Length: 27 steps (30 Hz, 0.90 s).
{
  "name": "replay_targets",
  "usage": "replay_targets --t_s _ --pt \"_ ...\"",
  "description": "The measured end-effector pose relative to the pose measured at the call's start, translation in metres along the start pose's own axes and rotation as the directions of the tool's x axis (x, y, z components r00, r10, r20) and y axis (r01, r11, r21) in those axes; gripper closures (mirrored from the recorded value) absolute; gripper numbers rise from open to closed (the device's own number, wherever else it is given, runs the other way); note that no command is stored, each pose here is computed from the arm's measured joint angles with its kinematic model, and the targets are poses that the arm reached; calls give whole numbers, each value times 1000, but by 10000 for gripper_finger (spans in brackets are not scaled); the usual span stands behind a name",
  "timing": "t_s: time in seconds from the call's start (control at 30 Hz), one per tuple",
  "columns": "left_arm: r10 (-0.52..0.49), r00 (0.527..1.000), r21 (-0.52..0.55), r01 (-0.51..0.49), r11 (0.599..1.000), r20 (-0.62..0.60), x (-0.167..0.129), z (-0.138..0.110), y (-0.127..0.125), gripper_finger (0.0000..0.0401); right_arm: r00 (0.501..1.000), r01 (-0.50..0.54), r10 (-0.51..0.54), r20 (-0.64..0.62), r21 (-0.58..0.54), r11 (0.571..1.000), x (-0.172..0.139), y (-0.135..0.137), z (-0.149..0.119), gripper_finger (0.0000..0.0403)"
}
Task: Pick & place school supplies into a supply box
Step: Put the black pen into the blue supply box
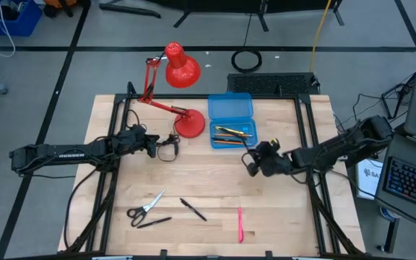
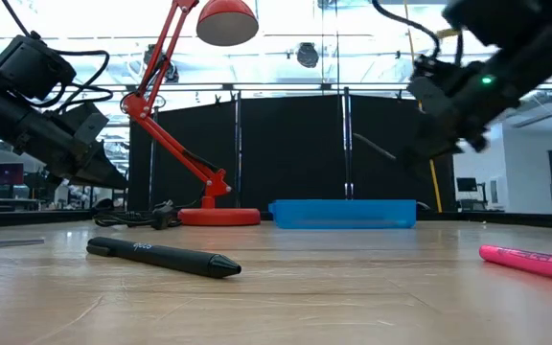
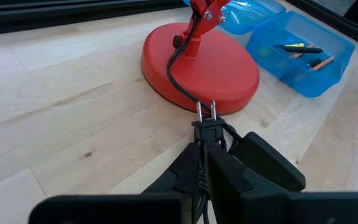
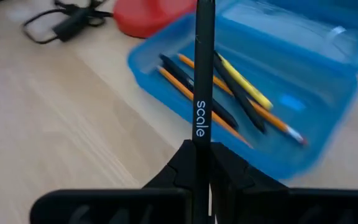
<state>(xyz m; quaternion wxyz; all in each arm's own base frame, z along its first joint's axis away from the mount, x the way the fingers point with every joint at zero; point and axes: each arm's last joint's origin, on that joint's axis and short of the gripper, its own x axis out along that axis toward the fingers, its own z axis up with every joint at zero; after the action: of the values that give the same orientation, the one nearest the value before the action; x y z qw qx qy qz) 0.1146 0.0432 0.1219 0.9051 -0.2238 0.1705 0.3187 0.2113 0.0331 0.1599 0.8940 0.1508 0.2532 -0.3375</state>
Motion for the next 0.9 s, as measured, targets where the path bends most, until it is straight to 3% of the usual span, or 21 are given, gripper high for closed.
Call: replay_targets --t_s 0.17,0.57,0.9 --pt "1 1000 5 -1 1000 -1 0 0 0 370 998 -56 58 37 -58 997 15 -6 21 391" --pt "1 1000 10 -1 1000 -1 0 0 0 370 997 -13 28 75 -196 980 37 -33 46 391" --pt "1 1000 9 -1 1000 -2 0 0 0 370 994 -59 90 63 -385 921 45 -46 58 391"
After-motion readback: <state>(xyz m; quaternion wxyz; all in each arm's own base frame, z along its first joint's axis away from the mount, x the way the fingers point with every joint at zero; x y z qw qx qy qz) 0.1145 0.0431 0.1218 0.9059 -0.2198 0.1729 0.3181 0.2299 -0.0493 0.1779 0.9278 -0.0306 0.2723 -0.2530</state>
